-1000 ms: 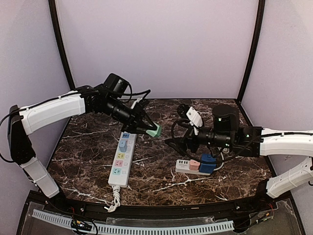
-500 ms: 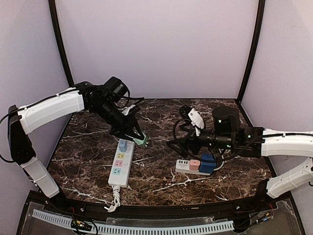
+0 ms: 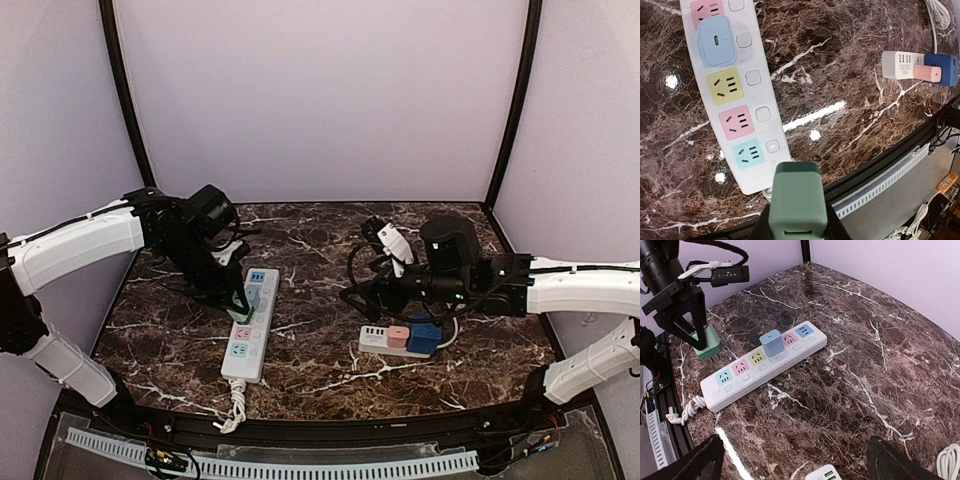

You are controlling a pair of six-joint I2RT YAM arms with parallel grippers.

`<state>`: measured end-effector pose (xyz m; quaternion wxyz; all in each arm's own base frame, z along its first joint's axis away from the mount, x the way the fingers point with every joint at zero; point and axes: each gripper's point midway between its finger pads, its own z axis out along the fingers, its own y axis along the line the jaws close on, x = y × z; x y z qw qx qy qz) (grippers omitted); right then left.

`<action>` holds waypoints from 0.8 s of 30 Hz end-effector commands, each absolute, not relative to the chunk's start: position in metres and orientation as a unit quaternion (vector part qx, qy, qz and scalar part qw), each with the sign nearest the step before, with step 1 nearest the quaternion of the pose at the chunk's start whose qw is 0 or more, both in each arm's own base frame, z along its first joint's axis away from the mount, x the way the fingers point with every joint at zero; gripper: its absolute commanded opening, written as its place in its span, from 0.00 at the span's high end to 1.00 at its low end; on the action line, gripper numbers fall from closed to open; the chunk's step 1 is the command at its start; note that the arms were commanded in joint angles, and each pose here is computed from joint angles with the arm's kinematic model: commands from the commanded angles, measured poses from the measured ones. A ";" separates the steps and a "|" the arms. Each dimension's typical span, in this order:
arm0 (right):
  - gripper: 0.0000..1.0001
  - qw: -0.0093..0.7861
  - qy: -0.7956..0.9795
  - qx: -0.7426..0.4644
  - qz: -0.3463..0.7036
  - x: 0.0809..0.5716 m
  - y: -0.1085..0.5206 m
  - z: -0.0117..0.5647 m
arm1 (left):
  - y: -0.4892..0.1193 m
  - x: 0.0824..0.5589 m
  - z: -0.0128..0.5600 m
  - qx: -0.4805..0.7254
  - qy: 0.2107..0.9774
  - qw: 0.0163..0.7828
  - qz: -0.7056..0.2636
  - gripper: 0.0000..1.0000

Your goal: Insert the plug

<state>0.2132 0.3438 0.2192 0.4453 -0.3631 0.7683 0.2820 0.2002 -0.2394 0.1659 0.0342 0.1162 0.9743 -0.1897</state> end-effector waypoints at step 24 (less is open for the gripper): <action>0.01 0.442 0.802 -0.314 0.251 0.223 0.327 0.210 | -0.214 0.222 0.106 0.138 0.985 0.032 -0.095 0.99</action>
